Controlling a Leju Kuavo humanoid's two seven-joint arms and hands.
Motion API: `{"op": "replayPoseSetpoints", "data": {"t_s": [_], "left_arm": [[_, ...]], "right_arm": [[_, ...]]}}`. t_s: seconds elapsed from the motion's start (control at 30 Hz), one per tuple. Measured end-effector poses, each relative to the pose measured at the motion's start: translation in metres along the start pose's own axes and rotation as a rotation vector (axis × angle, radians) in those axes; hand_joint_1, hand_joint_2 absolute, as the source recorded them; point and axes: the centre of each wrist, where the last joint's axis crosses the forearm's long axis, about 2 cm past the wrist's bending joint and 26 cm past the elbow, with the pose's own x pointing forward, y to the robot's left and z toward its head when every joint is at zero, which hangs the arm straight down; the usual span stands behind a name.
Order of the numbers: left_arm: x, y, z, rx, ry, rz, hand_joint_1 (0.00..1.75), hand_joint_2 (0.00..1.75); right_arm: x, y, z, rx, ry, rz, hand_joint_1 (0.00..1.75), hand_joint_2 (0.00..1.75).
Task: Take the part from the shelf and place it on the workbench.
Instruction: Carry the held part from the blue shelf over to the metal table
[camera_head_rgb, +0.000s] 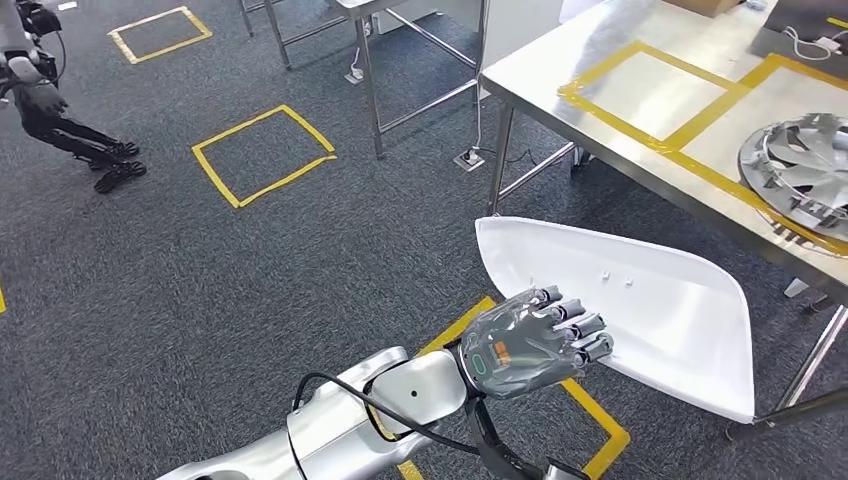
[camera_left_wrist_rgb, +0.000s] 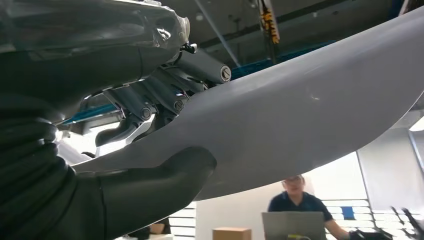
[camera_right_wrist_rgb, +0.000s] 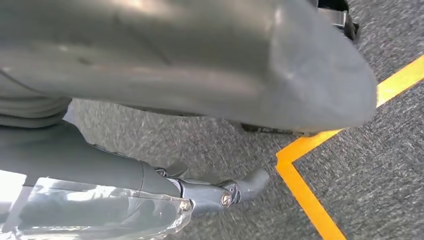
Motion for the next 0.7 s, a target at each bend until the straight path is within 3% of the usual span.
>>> {"op": "replayPoseSetpoints", "data": {"t_s": [0.43,0.7], "left_arm": [[0.002,-0.0021,0.0004,-0.034,-0.031,0.007,1.75,1.75],[-0.0027,0.001,0.001,-0.022,0.0,-0.007,1.75,1.75]], "right_arm": [[0.0001,0.0003,0.0,0.004,0.007,-0.002,0.0,0.0],[-0.0023,-0.0008,0.0003,0.009,0.011,-0.001,0.0,0.0]]}}
